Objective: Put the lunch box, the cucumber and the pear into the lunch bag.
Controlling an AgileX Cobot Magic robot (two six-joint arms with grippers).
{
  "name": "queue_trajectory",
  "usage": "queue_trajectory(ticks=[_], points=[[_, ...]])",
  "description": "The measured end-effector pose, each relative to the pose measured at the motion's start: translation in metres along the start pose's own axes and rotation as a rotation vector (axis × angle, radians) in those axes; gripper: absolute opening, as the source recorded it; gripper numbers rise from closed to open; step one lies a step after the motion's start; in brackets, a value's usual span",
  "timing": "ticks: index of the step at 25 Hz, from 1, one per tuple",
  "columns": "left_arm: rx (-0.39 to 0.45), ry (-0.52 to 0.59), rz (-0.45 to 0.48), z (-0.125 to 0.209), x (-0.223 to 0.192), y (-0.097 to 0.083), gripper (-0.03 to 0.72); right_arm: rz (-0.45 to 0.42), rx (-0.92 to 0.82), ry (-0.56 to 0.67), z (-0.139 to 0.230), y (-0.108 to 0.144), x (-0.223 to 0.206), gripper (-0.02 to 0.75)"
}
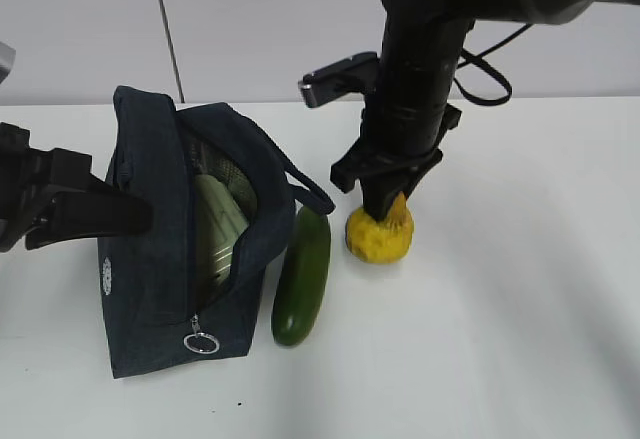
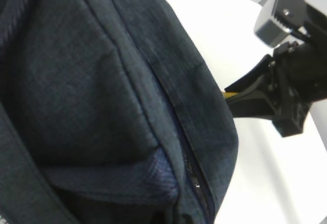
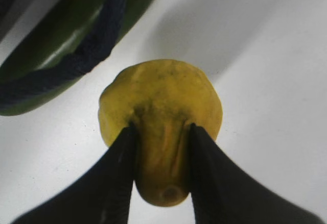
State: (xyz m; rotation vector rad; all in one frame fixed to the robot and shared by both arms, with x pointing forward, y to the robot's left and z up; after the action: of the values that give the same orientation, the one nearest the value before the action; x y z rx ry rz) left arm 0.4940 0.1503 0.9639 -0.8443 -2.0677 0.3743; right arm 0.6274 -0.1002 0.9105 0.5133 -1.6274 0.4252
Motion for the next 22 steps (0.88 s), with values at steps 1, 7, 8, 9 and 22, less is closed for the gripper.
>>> queue_trajectory(ticks=[1, 7, 8, 9, 22], points=[[0.0, 0.0, 0.0, 0.0, 0.0, 0.0, -0.013, 0.004, 0.001, -0.028, -0.005, 0.0, 0.009, 0.251], [0.0, 0.0, 0.0, 0.0, 0.0, 0.0, -0.013, 0.008, -0.001, -0.197, -0.029, 0.002, 0.067, 0.251], [0.0, 0.0, 0.0, 0.0, 0.0, 0.0, -0.013, -0.002, -0.003, -0.223, -0.033, 0.004, 0.077, 0.251], [0.0, 0.0, 0.0, 0.0, 0.0, 0.0, -0.013, -0.017, -0.006, -0.246, -0.036, 0.007, 0.084, 0.251], [0.0, 0.0, 0.0, 0.0, 0.0, 0.0, -0.013, -0.334, -0.004, -0.398, -0.058, 0.063, 0.128, 0.249]])
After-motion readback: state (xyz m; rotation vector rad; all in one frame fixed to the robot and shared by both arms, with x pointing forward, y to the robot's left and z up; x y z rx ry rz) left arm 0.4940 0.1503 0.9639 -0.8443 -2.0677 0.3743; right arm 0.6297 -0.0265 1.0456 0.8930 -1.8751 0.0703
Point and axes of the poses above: a point on each arm's last joint axis where the gripper is mounted, x pointing back along that axis away from the gripper, y along the wrist's bending axis when the last joint is at zero, z = x × y, the point moved 9 cm from there along -x, pointing out along that axis toward the gripper, and after that the axes turned 4 degrees about -x, right-handed, at the moved point
